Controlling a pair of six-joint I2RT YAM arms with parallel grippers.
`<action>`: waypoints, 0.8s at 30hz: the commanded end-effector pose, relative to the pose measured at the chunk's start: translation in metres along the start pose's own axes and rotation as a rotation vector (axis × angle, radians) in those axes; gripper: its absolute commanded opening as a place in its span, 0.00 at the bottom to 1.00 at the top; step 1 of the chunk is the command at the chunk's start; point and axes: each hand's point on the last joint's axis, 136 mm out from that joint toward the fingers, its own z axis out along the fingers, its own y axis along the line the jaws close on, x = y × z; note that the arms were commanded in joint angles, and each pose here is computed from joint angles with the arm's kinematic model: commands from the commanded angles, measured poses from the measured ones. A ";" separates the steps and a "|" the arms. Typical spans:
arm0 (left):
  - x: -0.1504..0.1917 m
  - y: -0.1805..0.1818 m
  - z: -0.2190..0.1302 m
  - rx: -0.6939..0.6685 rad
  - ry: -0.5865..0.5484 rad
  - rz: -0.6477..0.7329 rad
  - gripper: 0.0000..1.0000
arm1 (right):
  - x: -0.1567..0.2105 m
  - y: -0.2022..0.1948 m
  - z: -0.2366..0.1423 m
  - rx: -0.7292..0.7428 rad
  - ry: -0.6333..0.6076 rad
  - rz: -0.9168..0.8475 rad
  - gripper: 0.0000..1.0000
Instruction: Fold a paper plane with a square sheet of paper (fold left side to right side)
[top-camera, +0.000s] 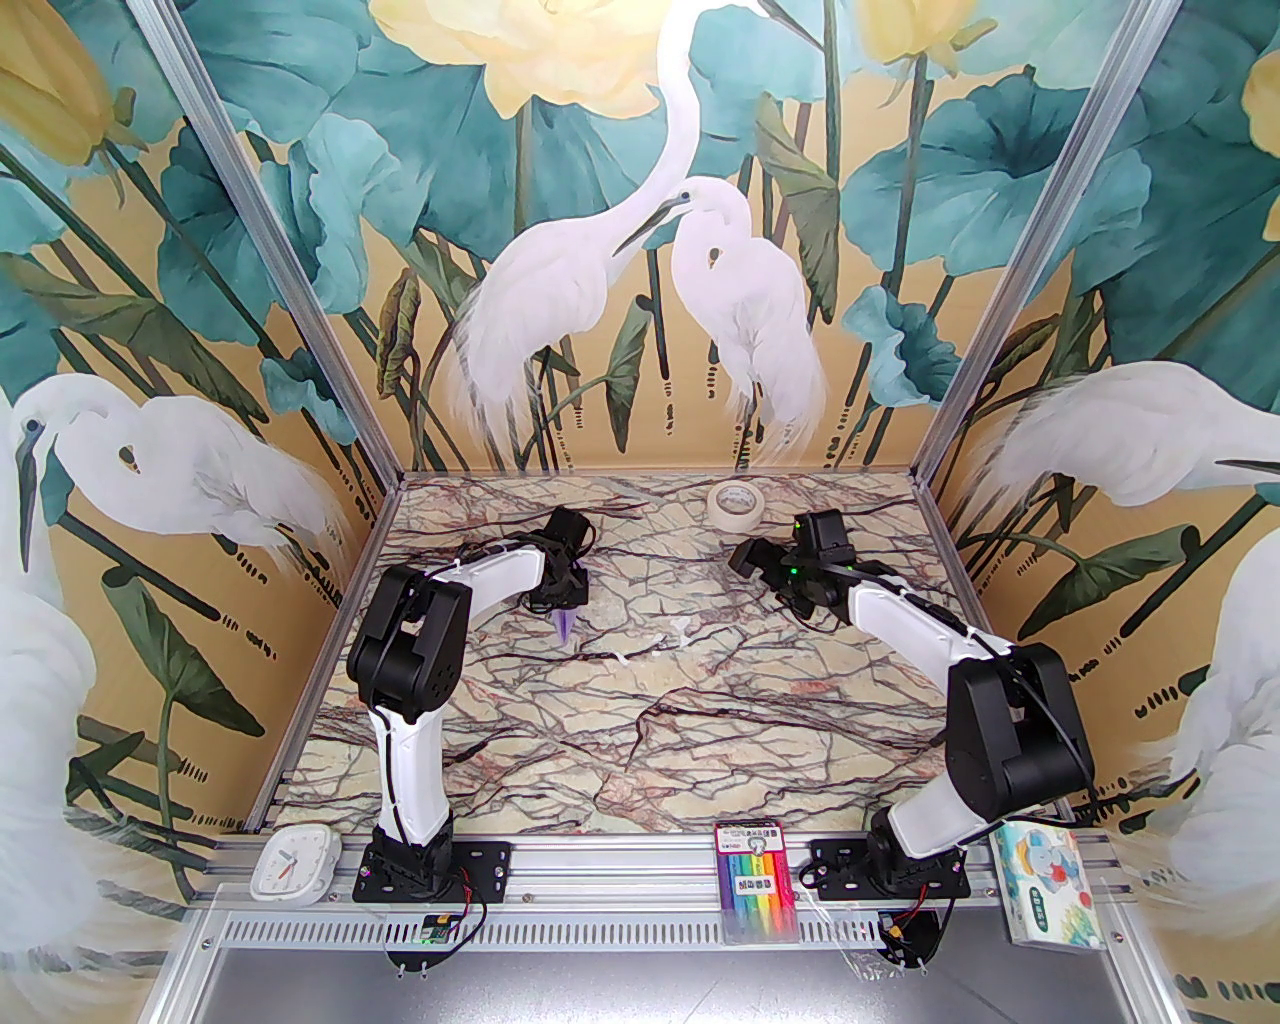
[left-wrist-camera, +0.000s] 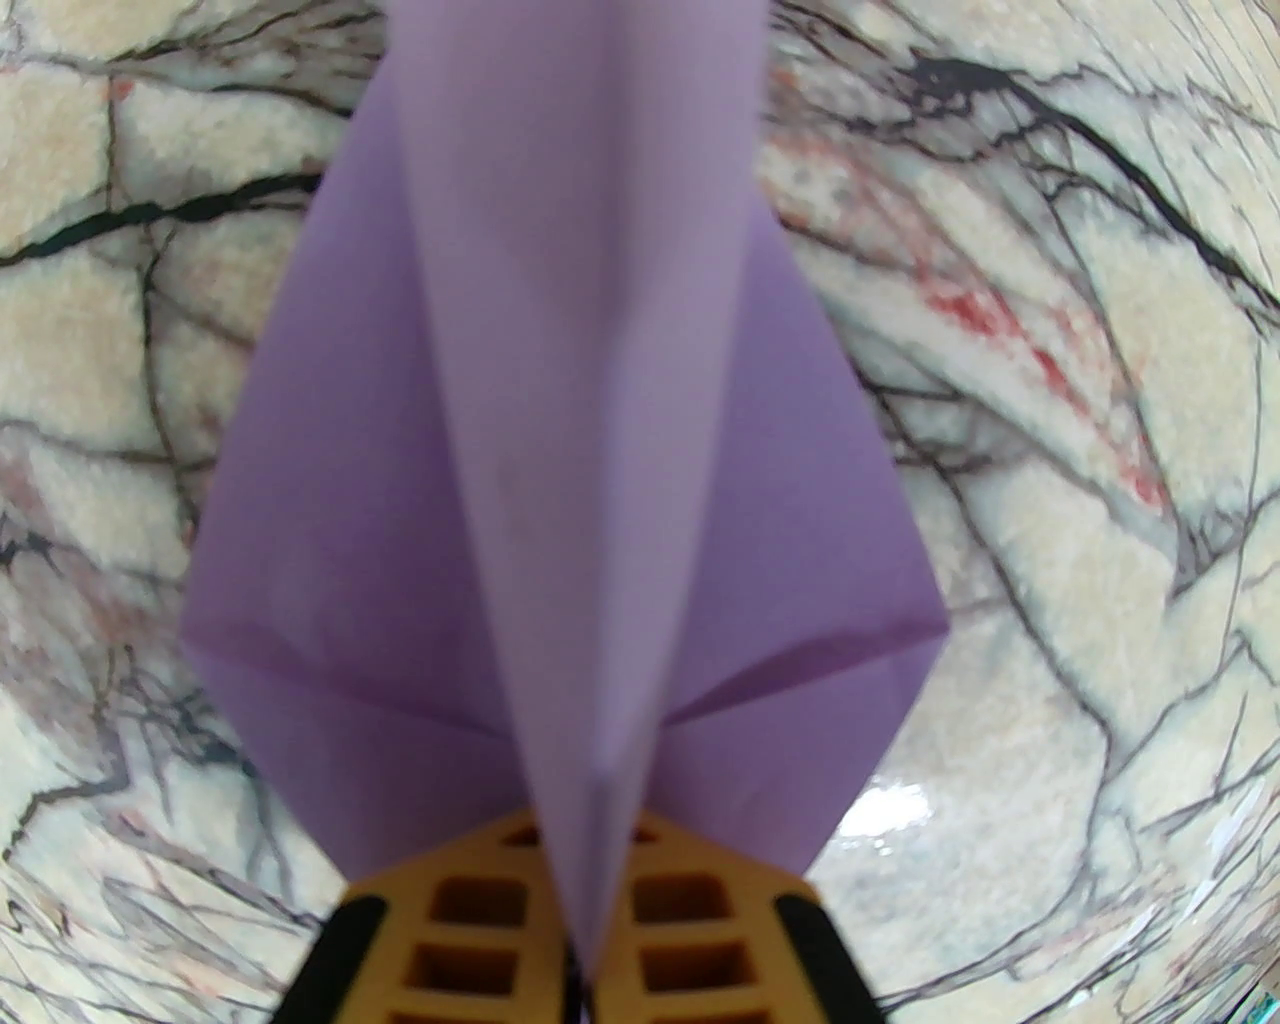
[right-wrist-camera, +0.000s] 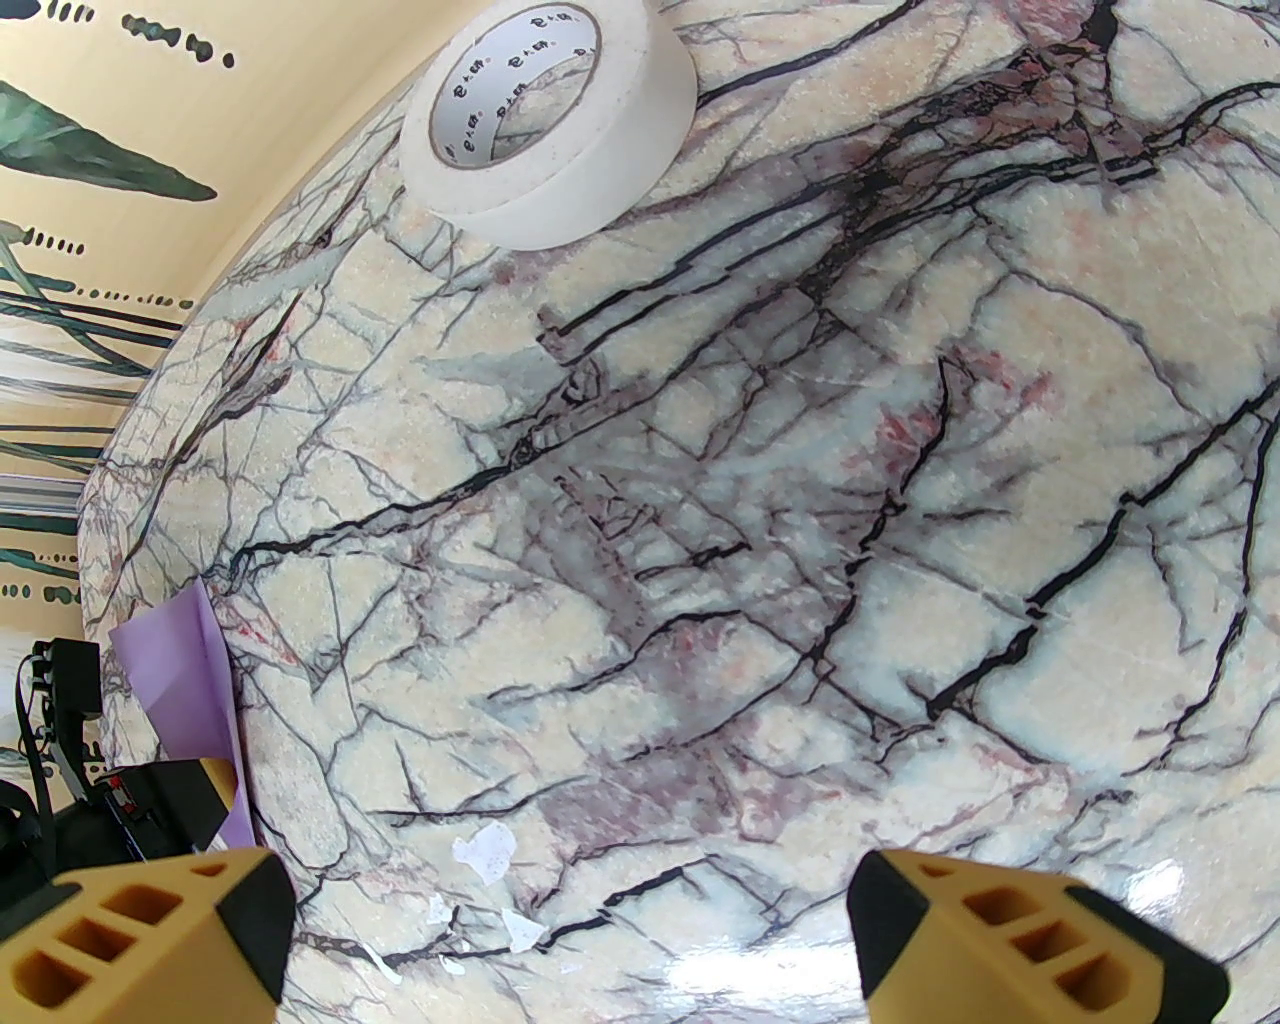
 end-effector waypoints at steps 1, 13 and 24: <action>0.022 0.005 0.022 -0.028 0.084 0.001 0.10 | 0.003 0.000 0.003 -0.003 0.007 -0.008 0.99; 0.034 0.013 0.017 -0.056 0.122 -0.028 0.41 | 0.001 0.001 0.001 -0.006 -0.003 -0.014 0.99; -0.034 0.001 -0.095 0.058 -0.101 -0.095 0.99 | -0.030 -0.007 -0.046 0.115 -0.145 -0.145 0.99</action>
